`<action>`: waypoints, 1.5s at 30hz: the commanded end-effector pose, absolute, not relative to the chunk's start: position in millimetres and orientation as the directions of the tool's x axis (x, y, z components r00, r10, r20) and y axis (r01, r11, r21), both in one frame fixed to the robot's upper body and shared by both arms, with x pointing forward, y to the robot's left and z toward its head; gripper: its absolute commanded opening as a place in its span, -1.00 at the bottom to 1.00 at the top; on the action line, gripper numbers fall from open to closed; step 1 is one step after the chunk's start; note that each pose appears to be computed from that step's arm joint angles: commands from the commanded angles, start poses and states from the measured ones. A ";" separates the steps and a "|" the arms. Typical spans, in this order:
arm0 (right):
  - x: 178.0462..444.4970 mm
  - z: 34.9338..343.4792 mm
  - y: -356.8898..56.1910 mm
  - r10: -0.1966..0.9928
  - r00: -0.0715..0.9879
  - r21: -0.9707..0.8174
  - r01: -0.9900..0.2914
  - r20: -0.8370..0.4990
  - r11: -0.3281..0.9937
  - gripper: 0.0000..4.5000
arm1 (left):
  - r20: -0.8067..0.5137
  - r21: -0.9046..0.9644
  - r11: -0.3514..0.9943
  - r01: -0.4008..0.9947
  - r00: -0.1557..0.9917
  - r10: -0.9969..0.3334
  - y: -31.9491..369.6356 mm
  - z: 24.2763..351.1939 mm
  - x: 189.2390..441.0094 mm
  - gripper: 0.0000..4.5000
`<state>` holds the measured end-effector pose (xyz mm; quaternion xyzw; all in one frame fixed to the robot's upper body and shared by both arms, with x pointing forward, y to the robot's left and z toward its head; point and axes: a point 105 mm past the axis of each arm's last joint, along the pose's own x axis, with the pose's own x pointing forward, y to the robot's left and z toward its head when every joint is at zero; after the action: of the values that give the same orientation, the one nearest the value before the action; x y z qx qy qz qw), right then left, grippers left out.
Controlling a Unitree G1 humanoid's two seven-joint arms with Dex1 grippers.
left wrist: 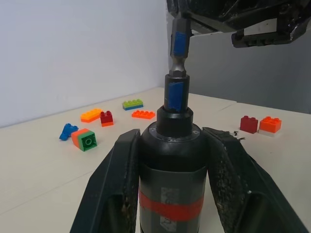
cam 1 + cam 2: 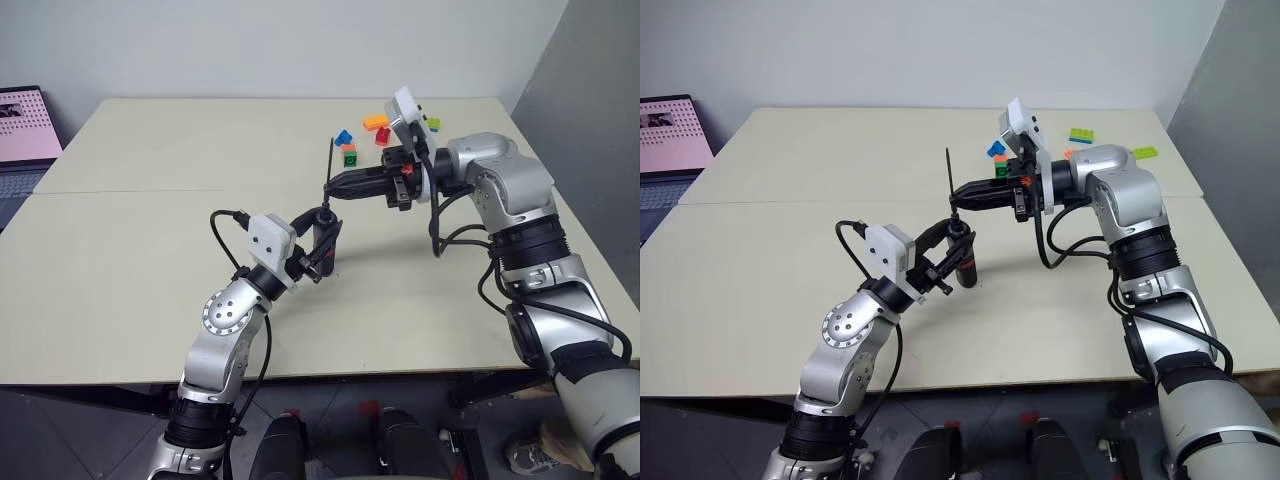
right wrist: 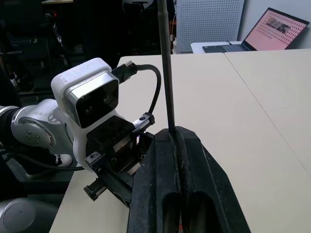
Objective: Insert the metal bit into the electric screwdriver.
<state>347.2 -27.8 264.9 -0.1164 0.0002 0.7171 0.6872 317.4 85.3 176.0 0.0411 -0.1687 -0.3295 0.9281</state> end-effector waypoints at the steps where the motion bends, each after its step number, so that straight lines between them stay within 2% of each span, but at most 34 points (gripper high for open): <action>1: 341.9 272.4 -25.5 0.983 -0.036 -0.220 -0.973 -0.178 -0.076 -1.00 | 0.306 0.208 0.783 0.586 0.721 -0.621 87.6 184.4 317.6 -0.28; 12: 338.7 255.6 -16.0 0.964 -0.042 -0.210 -0.973 -0.263 -0.099 -1.00 | 0.304 0.208 0.783 0.587 0.722 -0.622 87.5 183.8 317.8 -0.28; 19: 342.5 259.7 -19.7 0.971 -0.019 -0.202 -0.977 -0.240 -0.069 -1.00 | 0.304 0.208 0.785 0.584 0.724 -0.619 87.8 183.7 318.2 -0.28; 20: 343.6 261.2 -21.1 0.973 -0.011 -0.204 -0.977 -0.233 -0.060 -0.82 | 0.304 0.208 0.785 0.584 0.724 -0.619 87.7 183.6 318.0 -0.28; 21: 342.9 263.4 -23.6 0.974 -0.012 -0.204 -0.977 -0.226 -0.059 -0.76 | 0.303 0.208 0.785 0.584 0.724 -0.619 87.6 183.3 318.0 -0.28; 25: 341.4 269.9 -28.9 0.978 -0.007 -0.211 -0.976 -0.207 -0.052 -0.35 | 0.301 0.209 0.783 0.586 0.723 -0.621 86.8 183.0 318.8 -0.28; 32: 351.0 293.1 -57.6 0.981 0.145 -0.277 -0.955 -0.130 0.105 0.44 | 0.298 0.309 0.773 0.554 0.716 -0.632 83.3 199.7 324.6 -0.28; 34: 351.0 301.6 -78.2 0.970 0.220 -0.319 -0.931 -0.102 0.178 0.51 | 0.286 0.420 0.772 0.477 0.738 -0.611 88.4 216.9 338.3 -0.28; 38: 349.8 307.6 -111.4 0.920 0.379 -0.423 -0.853 -0.097 0.307 0.51 | 0.203 0.600 0.711 0.367 0.789 -0.579 98.0 238.7 367.6 -0.28; 42: 339.5 309.6 -137.8 0.839 0.528 -0.571 -0.732 -0.131 0.372 0.51 | -0.087 0.783 0.433 0.446 0.768 -0.634 90.6 219.6 386.9 -0.28; 45: 321.4 304.5 -140.3 0.817 0.542 -0.614 -0.717 -0.194 0.330 0.51 | -0.306 0.817 0.208 0.538 0.710 -0.634 85.9 190.9 392.2 -0.28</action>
<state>340.1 -142.9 287.7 -0.2955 -0.0439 0.4816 0.8239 394.2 97.2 203.7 0.4505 -0.0684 -0.3321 0.8259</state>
